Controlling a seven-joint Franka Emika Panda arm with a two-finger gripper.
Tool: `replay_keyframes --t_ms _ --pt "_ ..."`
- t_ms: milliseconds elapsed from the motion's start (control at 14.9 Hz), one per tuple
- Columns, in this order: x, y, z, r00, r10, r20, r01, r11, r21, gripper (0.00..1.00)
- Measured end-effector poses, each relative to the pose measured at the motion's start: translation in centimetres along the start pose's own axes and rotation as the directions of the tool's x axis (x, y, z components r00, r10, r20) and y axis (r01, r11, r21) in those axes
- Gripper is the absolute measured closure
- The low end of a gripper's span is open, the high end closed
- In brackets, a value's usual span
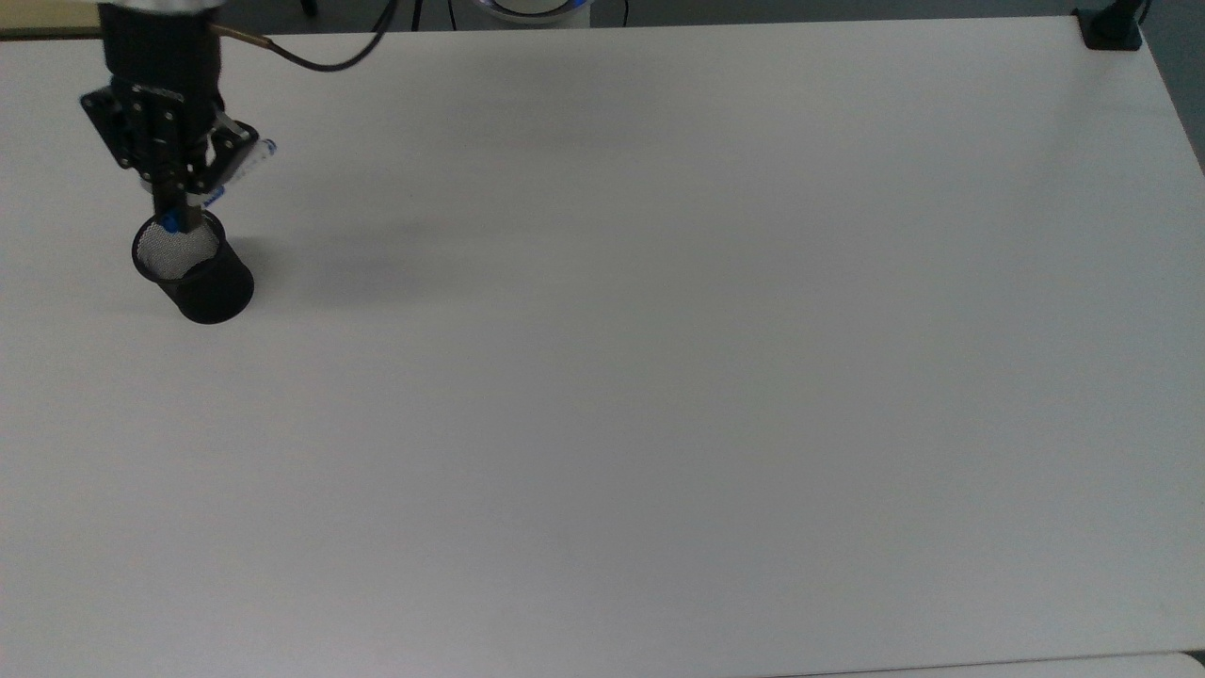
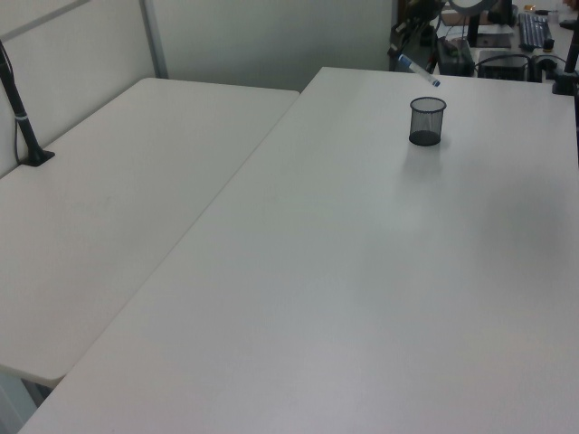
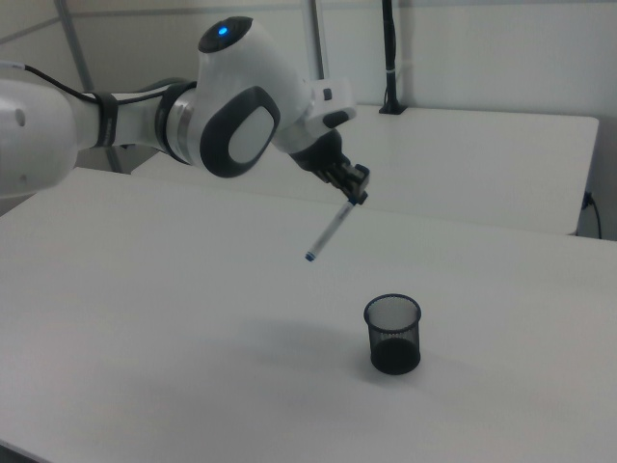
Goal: Insert the marker
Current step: 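Lift the marker and carry it above the black mesh cup, then lower the marker into the cup and open the gripper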
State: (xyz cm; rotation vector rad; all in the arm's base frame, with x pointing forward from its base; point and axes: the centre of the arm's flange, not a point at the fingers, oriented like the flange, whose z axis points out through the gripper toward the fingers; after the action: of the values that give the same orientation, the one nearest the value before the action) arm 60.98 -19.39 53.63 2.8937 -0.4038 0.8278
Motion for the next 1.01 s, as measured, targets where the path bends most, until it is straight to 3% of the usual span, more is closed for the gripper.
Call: replay_keyframes --t_ms 469,1006 --pt "-3.9 6.4 4.7 0.974 -0.055 -0.222 0.04 0.997 -0.069 0.82" --pt "-7.6 7.6 10.7 0.943 -0.073 -0.324 0.039 0.993 -0.112 0.82"
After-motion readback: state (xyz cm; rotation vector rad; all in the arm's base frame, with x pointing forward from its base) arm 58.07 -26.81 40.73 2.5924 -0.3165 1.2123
